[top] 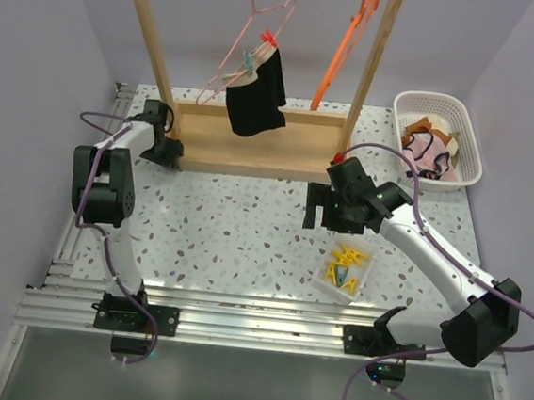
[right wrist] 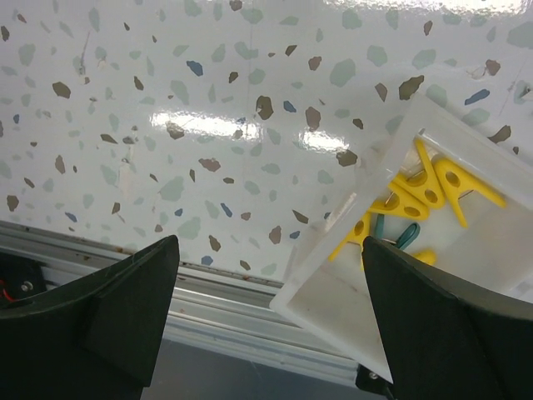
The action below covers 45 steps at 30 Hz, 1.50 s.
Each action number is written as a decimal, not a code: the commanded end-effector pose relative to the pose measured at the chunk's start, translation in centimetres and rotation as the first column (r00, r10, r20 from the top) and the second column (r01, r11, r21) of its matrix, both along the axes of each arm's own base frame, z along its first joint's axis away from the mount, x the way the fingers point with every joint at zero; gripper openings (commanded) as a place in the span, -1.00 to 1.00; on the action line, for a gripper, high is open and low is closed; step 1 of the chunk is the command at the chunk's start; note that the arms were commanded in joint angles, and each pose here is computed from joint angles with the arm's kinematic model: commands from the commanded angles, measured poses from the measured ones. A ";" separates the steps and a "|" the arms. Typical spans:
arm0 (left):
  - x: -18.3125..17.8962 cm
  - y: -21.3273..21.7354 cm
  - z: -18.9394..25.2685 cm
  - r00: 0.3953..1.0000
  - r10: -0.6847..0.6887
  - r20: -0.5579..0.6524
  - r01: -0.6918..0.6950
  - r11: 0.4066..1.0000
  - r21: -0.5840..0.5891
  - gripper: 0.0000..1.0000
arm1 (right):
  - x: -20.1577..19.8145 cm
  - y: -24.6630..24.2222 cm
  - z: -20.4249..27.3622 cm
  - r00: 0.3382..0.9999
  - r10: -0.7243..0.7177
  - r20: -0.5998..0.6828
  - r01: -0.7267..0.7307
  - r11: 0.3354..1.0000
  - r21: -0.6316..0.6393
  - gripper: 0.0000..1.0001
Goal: Remove the underwear clipped to the hanger
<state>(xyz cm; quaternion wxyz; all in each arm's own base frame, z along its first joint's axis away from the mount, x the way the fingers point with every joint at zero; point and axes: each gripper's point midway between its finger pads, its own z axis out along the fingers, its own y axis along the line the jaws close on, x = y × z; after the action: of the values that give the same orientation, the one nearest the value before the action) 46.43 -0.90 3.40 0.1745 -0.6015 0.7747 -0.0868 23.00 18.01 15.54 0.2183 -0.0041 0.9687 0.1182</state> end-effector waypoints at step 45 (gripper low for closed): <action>-13.4 -6.8 29.9 0.348 -0.706 0.617 0.530 0.691 0.492 1.00 | 14.0 -1.5 29.9 0.655 -0.241 0.716 0.228 0.967 0.117 0.97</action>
<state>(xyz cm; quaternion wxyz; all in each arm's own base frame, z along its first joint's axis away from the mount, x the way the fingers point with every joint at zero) 34.21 -7.38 32.32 0.4833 -0.1794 0.7957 -0.3179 34.74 17.66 44.54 0.5632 0.0212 0.8173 0.1197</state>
